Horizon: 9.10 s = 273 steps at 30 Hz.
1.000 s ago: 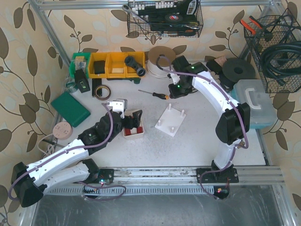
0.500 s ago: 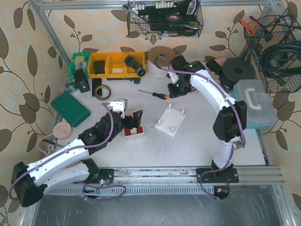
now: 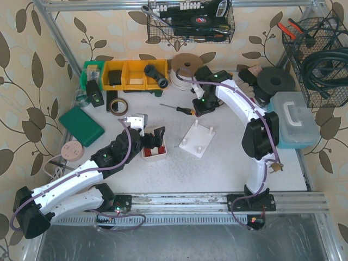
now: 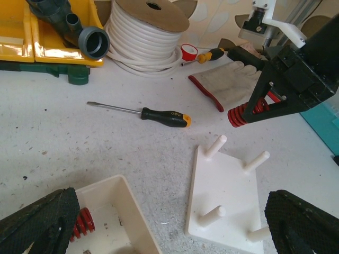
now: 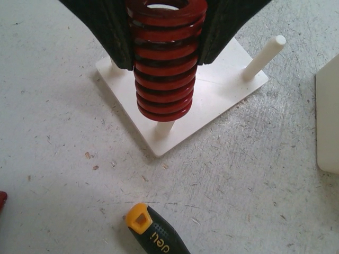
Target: Install the large spring
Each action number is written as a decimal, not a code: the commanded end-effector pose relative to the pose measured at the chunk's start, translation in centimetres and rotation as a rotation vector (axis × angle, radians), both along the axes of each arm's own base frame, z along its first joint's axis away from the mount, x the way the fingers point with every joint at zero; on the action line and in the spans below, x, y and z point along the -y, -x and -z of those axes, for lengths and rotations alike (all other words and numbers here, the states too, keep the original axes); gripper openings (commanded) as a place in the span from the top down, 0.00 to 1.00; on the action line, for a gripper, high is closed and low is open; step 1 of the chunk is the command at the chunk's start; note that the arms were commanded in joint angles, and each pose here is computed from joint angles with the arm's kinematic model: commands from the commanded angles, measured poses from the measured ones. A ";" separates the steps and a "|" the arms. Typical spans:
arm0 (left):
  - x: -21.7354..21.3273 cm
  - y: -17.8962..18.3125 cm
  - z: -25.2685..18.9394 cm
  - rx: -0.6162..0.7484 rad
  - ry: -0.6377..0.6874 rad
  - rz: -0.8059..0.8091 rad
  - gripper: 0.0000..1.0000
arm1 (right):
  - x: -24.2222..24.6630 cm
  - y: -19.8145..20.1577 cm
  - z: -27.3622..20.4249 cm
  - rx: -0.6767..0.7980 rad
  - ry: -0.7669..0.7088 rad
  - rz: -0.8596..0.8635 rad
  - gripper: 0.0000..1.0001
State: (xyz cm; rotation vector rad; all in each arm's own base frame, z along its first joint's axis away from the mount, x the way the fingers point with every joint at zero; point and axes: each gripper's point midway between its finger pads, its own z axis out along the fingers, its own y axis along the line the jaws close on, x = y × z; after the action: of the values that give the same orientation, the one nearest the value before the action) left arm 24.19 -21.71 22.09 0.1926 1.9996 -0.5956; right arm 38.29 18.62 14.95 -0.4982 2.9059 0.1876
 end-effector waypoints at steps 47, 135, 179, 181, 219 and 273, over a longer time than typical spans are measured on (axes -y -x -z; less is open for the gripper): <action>-1.0 -0.4 -0.7 0.032 0.052 -0.038 0.02 | 0.1 -0.1 6.1 -0.189 0.126 -0.069 1.00; -2.5 -2.3 14.4 -0.843 -0.362 -0.445 0.45 | -1.4 4.5 -4.2 0.647 -0.709 0.349 0.00; -2.5 0.1 18.5 -0.854 -0.515 -0.551 0.42 | -3.1 4.0 -2.8 0.594 -0.660 0.295 0.03; -2.1 0.1 19.1 -0.865 -0.506 -0.540 0.42 | -3.0 3.9 -2.8 0.596 -0.658 0.298 0.03; 0.3 -2.3 13.7 -0.762 -0.309 -0.514 1.00 | 2.3 3.8 -2.8 0.771 -0.628 0.556 0.01; 0.9 -2.4 0.3 -0.633 0.943 -0.491 1.00 | -16.2 13.7 -3.9 0.510 -1.101 0.080 0.25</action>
State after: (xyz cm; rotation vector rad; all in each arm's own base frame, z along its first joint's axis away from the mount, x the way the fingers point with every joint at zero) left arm 26.39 -21.91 18.26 -1.1486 2.0615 -1.1913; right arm 24.36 34.25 18.96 -0.1404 1.8912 1.3406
